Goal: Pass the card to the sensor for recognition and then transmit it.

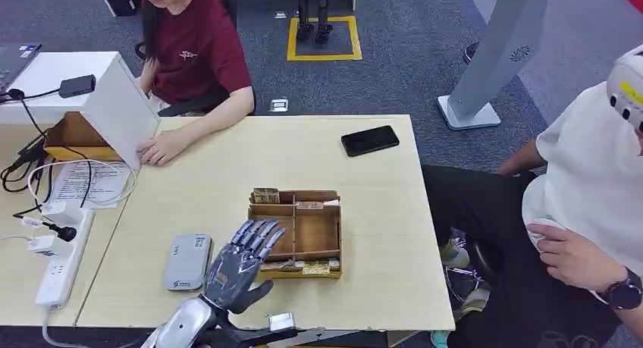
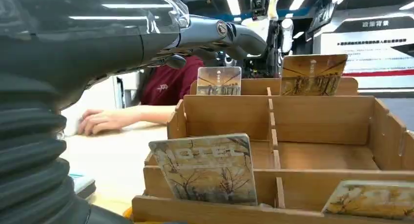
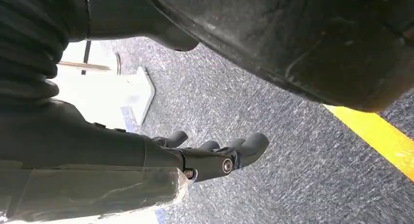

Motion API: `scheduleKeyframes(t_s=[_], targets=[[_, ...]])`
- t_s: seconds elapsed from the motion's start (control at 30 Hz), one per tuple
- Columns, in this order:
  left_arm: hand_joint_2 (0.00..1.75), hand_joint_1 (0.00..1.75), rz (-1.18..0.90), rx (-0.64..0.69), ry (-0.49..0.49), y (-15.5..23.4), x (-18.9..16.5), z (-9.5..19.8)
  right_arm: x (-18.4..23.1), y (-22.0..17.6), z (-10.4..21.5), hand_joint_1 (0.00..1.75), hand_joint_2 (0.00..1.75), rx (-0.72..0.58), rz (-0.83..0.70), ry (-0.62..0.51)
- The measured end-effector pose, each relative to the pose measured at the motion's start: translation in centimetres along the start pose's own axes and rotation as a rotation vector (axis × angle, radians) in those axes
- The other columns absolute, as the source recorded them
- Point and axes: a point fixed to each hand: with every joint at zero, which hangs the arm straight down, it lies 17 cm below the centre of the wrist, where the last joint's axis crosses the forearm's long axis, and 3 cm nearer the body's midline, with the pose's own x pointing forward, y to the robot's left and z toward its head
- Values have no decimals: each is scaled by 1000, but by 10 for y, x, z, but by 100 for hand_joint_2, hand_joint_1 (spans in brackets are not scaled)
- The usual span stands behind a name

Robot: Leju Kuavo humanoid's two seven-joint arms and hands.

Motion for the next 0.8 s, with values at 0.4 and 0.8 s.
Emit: scheduleKeyframes(t_s=[0.4, 0.8], targets=[[175, 0, 6, 4, 9, 2, -3, -1, 1, 0, 0, 0, 175, 0, 0, -4], [175, 0, 72, 0, -1, 0, 4, -1, 2, 0, 0, 0, 175, 0, 0, -11]])
